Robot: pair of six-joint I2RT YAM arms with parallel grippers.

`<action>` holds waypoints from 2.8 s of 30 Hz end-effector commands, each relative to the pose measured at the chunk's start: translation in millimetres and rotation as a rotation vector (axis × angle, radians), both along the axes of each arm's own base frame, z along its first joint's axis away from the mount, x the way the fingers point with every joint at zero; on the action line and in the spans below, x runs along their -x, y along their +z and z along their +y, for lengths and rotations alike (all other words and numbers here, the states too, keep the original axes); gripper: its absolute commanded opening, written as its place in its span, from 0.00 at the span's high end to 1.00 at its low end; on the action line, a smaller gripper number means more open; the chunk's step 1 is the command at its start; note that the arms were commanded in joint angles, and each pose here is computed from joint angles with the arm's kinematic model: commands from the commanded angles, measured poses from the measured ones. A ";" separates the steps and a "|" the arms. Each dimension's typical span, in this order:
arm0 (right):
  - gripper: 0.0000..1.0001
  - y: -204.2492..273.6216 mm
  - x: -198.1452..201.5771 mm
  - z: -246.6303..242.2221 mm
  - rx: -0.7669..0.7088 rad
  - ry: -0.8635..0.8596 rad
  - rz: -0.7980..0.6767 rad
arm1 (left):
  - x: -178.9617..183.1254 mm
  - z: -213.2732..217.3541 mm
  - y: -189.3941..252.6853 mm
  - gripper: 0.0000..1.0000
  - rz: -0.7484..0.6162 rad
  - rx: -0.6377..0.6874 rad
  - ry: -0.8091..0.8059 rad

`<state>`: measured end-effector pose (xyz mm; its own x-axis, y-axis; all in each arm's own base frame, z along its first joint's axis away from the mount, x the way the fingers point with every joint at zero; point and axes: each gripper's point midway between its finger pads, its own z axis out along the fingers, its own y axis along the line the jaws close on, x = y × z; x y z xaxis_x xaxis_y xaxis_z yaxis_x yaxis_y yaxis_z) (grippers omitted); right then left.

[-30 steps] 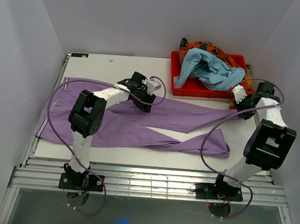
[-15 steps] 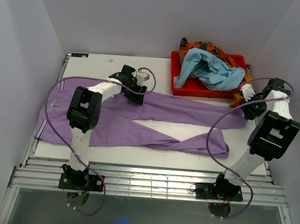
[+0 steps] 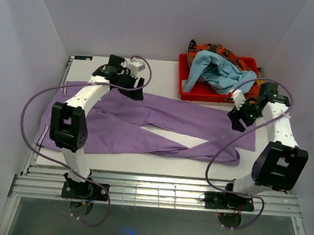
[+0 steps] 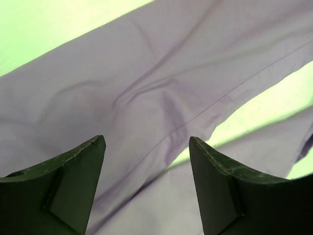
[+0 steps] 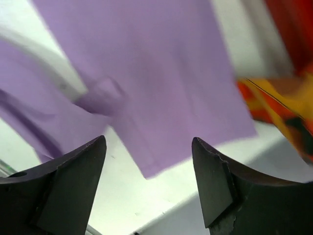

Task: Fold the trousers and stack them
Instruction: Flatten the trousers out

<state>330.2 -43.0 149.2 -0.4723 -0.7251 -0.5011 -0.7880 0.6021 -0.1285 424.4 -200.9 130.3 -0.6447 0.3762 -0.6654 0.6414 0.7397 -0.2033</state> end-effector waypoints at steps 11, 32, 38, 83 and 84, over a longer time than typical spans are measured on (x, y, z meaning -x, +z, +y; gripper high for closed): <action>0.24 -73.1 46.9 96.1 0.108 0.396 0.102 | 66.5 238.4 3.5 0.19 0.152 -0.026 0.393; 0.92 25.8 62.0 73.9 0.245 0.518 0.090 | 88.6 304.7 -63.1 0.37 0.256 -0.056 0.523; 0.92 -32.5 172.3 37.2 0.405 0.652 0.123 | 107.2 316.8 -84.3 0.46 0.297 -0.075 0.548; 0.87 -107.9 102.5 -82.6 0.177 0.104 0.426 | 85.8 332.1 -74.3 0.48 0.255 -0.077 0.554; 0.92 -94.8 92.0 -85.1 0.178 0.100 0.392 | 85.3 332.3 -73.5 0.48 0.254 -0.077 0.555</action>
<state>210.2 -118.6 31.9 -0.5435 -0.8298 -0.1265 -0.8342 0.5171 0.1917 325.9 124.5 40.7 -0.9166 -0.0361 -0.3981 0.0737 0.9636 -0.2570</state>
